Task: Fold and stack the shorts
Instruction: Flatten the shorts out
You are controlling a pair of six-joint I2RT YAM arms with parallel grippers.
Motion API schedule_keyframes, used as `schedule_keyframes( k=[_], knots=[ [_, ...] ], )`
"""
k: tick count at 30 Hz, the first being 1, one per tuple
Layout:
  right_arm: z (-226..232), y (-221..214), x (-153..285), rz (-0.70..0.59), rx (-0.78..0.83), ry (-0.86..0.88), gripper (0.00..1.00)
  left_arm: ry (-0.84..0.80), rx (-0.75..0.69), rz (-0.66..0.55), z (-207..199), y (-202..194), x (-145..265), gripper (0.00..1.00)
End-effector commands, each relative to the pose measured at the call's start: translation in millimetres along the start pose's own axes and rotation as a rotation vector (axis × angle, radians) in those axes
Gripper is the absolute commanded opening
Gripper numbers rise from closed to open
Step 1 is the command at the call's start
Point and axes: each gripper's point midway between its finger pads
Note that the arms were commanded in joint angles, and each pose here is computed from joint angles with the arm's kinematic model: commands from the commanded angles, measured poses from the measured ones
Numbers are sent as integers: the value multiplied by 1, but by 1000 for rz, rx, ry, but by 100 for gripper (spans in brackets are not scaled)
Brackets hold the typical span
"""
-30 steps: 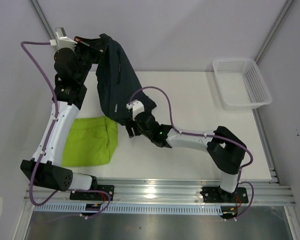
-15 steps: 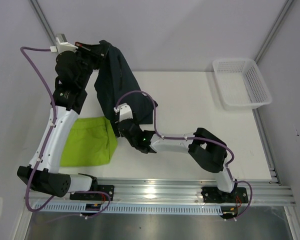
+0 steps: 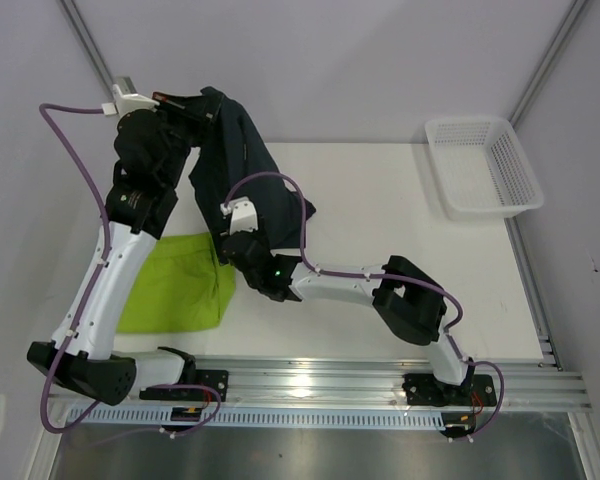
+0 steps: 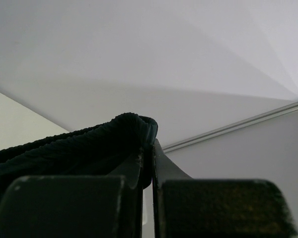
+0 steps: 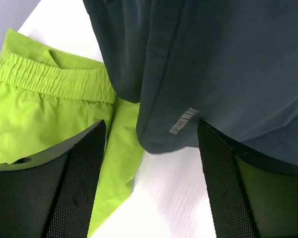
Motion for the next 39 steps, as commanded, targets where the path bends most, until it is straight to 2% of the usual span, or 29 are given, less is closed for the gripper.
schedule_keyframes(
  k=[1,6,10,14,18,20,21,23,26,28,32,34,36,39],
  knots=[
    [-1,2,-5,-14,-49,-58,75,-52,48,-57,-23,13,16,0],
    [-9,-5,-10,-10,-49,-118,71,-48,68,-45,-26,10,19,0],
    [-19,-18,-8,6,-35,-155,57,-46,82,-49,-26,10,21,0],
    [-36,-30,-9,21,-35,-195,52,-43,92,-51,-26,11,23,0],
    [-54,-34,-8,23,-37,-232,40,-48,98,-52,-28,12,25,0],
    [-63,-34,-5,19,-37,-246,24,-47,95,-55,-28,13,26,0],
    [-72,-32,-6,16,-44,-262,12,-45,94,-59,-28,14,26,0],
    [-84,-34,0,18,-43,-271,0,-49,90,-63,-29,15,28,0],
    [-98,-19,10,-18,-70,-250,0,-47,84,-67,-30,17,30,0],
    [-114,-24,17,-23,-62,-252,0,-48,78,-68,-30,18,31,0],
    [-120,-1,34,-27,36,-153,0,-39,72,-53,-26,13,28,0],
    [-129,5,40,-19,100,-166,0,-32,69,-47,-23,11,26,0],
    [-161,27,48,-13,174,-222,0,-34,65,-40,-22,9,24,0],
    [-218,80,61,-36,152,-269,0,-34,37,-62,-25,15,16,0]
  ],
)
Point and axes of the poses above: each gripper's point midway between its finger pads, its own x axis back along the fingers, its own z axis along the line the jaws close on, y = z × x, and after that the axes turned 5 degrees about x, right-handed
